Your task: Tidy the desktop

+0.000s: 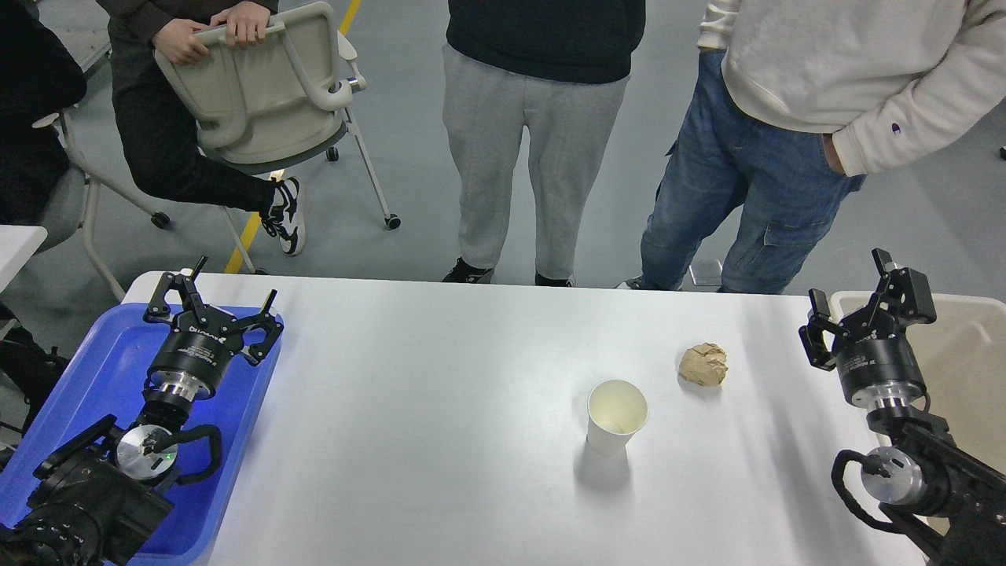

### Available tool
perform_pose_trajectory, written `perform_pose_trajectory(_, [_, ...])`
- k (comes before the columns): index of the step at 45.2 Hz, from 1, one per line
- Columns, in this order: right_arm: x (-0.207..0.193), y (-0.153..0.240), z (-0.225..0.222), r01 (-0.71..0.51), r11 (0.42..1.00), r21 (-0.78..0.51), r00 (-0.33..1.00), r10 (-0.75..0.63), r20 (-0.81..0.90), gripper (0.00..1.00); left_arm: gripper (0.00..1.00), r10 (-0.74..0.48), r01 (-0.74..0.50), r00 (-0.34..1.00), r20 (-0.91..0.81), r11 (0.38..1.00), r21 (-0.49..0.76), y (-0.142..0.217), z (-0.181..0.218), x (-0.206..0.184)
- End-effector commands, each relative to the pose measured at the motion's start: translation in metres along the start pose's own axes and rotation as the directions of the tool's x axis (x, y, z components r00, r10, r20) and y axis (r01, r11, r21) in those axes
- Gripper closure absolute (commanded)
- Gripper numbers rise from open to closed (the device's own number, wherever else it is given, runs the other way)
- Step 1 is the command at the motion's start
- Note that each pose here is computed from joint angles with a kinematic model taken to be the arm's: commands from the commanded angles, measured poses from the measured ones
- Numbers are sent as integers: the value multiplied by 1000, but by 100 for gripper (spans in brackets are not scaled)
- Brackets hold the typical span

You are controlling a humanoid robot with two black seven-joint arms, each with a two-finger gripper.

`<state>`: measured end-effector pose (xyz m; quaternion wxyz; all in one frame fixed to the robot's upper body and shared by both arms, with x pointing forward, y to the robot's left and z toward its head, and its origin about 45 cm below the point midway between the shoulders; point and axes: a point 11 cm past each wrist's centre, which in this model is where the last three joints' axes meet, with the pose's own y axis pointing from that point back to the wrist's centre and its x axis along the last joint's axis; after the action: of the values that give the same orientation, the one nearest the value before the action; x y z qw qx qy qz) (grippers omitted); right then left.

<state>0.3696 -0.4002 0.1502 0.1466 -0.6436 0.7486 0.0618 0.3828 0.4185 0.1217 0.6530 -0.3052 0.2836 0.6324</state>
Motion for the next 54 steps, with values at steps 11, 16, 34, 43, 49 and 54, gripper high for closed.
perform_pose_trajectory(11, [-4, -8, -8, 3, 1000, 23, 1000, -3, 21, 0, 0, 0, 0, 1000, 0, 1000, 0, 0, 0, 0])
perform_pose_trajectory(16, [-10, -13, -16, 23, 999, 34, 999, -24, 33, 0, 0, 0, 0, 1000, 0, 1000, 0, 0, 0, 0])
perform_pose_trajectory(34, [-32, -20, -64, 236, 971, -40, 968, -238, -75, 0, 0, 0, 0, 1000, 0, 1000, 0, 0, 0, 0])
perform_pose_trajectory(43, [-82, -22, -66, 454, 841, -294, 792, -532, -298, 0, 0, 0, 0, 1000, 0, 1000, 0, 0, 0, 0])
perform_pose_trajectory(49, [-113, -19, -71, 536, 748, -392, 660, -660, -359, 0, 0, 0, 0, 1000, 0, 1000, 0, 0, 0, 0])
perform_pose_trajectory(54, [-133, -11, -73, 581, 659, -478, 521, -752, -403, 0, 0, 0, 0, 1000, 0, 1000, 0, 0, 0, 0])
